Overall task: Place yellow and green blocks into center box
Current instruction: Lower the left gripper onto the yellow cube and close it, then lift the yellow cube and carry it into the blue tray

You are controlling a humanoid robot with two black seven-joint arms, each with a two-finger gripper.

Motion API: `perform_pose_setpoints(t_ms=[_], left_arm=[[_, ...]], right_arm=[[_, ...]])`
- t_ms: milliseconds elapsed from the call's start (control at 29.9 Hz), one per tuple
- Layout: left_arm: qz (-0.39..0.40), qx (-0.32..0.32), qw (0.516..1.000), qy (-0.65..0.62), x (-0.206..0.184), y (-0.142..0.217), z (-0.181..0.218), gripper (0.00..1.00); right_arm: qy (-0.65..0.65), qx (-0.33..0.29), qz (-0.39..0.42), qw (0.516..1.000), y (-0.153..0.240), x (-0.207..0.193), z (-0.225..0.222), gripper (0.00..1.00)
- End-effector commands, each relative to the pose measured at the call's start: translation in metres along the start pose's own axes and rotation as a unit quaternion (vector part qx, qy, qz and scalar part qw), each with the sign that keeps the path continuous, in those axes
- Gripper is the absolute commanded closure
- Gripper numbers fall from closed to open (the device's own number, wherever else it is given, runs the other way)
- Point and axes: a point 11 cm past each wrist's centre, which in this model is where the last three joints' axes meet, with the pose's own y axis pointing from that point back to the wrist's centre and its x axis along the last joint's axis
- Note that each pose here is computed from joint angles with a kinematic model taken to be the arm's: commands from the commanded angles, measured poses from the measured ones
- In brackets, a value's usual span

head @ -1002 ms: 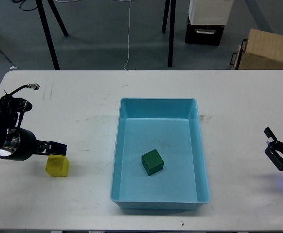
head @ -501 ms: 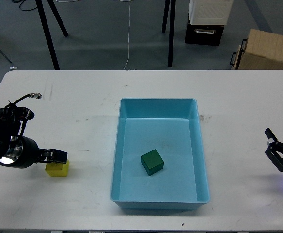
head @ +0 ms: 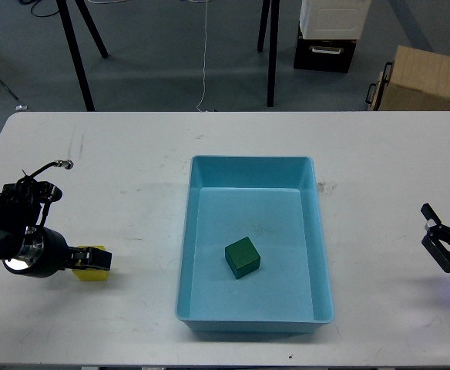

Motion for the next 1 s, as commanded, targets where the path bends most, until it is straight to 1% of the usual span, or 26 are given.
perform_pose_setpoints(t_ms=[0,134,200,267,601,668,701,735,768,802,868,969], left_arm=[[0.008,0.004,1.0,-0.023,0.002,0.0,0.0,0.62],[0.009,0.006,0.999,-0.036,-0.001,-0.002,-0.001,0.67],[0.007,0.007,0.999,-0.036,-0.003,-0.003,-0.001,0.68],[0.006,0.01,0.999,-0.036,-0.004,-0.003,-0.002,0.65],[0.019,0.019,0.998,-0.055,0.0,0.0,-0.006,0.65],[0.019,0.019,0.998,-0.055,0.0,0.0,-0.006,0.67],[0.019,0.019,0.998,-0.055,0.0,0.0,-0.006,0.68],[0.02,0.018,0.998,-0.054,0.0,0.0,-0.005,0.76],[0.02,0.018,0.998,-0.054,0.0,0.0,-0.005,0.92],[0.02,0.018,0.998,-0.054,0.0,0.0,-0.005,0.98],[0.025,0.015,0.998,-0.052,0.003,0.002,-0.004,0.99],[0.055,0.001,0.997,-0.048,0.021,0.016,0.004,0.99]], right_arm=[[0.0,0.0,0.0,1.0,0.0,0.0,0.0,0.01],[0.0,0.0,0.0,1.0,0.0,0.0,0.0,0.01],[0.0,0.0,0.0,1.0,0.0,0.0,0.0,0.01],[0.0,0.0,0.0,1.0,0.0,0.0,0.0,0.01],[0.0,0.0,-0.001,1.0,0.0,0.0,0.0,0.01],[0.0,0.0,-0.001,1.0,0.0,0.0,0.0,0.01],[0.0,0.0,-0.001,1.0,0.0,0.0,0.0,0.01],[0.0,0.0,-0.001,1.0,0.0,0.0,0.0,0.01],[0.0,0.0,-0.001,1.0,0.0,0.0,0.0,0.01],[0.0,0.0,0.0,1.0,0.0,0.0,0.0,0.01],[0.0,0.0,0.0,1.0,0.0,0.0,0.0,0.01],[0.0,0.0,0.0,1.0,0.0,0.0,0.0,0.01]])
